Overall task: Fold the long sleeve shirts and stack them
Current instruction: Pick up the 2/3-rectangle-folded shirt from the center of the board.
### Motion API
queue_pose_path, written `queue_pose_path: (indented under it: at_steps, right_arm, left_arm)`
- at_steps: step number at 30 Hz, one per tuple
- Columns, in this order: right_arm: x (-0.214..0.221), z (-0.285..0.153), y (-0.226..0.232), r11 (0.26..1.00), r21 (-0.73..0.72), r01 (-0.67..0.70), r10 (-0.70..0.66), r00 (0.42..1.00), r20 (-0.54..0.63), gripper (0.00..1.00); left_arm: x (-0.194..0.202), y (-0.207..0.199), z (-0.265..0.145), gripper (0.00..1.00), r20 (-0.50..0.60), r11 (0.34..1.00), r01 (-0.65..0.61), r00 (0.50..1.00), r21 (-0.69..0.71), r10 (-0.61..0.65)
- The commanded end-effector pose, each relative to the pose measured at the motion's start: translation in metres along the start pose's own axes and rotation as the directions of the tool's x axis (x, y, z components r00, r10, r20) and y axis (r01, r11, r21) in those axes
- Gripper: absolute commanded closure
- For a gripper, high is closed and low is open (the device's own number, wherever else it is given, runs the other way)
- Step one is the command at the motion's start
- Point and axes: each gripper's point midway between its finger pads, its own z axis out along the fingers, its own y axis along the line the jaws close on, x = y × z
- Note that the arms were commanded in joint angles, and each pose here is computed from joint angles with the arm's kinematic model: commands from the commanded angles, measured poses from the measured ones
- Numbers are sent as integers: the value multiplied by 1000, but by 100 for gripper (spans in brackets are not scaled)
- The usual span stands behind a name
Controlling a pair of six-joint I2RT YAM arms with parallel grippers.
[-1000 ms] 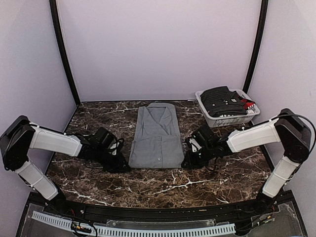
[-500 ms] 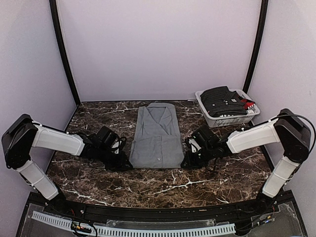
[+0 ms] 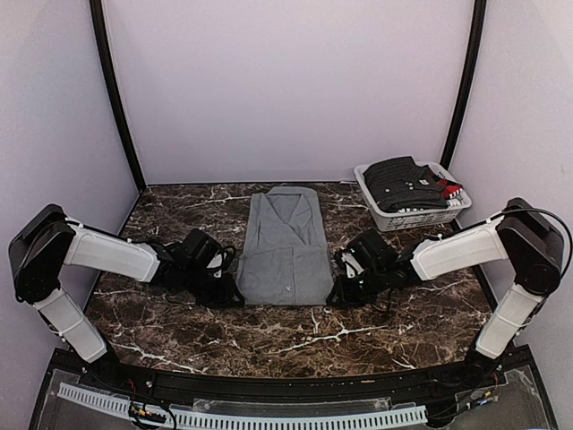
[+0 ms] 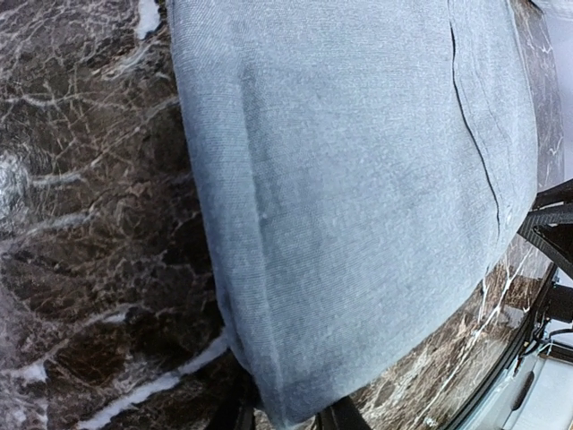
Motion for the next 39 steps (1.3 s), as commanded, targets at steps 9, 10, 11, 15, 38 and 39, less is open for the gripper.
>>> queue_pose_path:
  at_steps: [9,10,11,15,38,39]
  right_arm:
    - [11,8,-10,999,32,0,0,1000,-2,95]
    - [11,7,-10,999,32,2,-2,1000,0,99]
    - [12,6,-10,999,34,4,-4,1000,0,100]
    - [16,-2,-6,999,31,19,-19,1000,9,100]
    - [-48,-129,88,992,-68,109,-88,961,264,100]
    - [-66,-130,90,991,-69,115,-91,954,285,100]
  left_arm:
    - [1,4,6,100,8,999,-27,1000,-40,27]
    - [1,3,4,100,9,999,-27,1000,-39,28]
    - [2,3,3,100,10,999,-26,1000,-39,27]
    - [10,0,-6,100,-5,999,-24,1000,-38,24]
    - [3,-94,-116,100,103,991,-73,993,111,61]
    - [-14,-90,-112,100,110,992,-60,993,110,48]
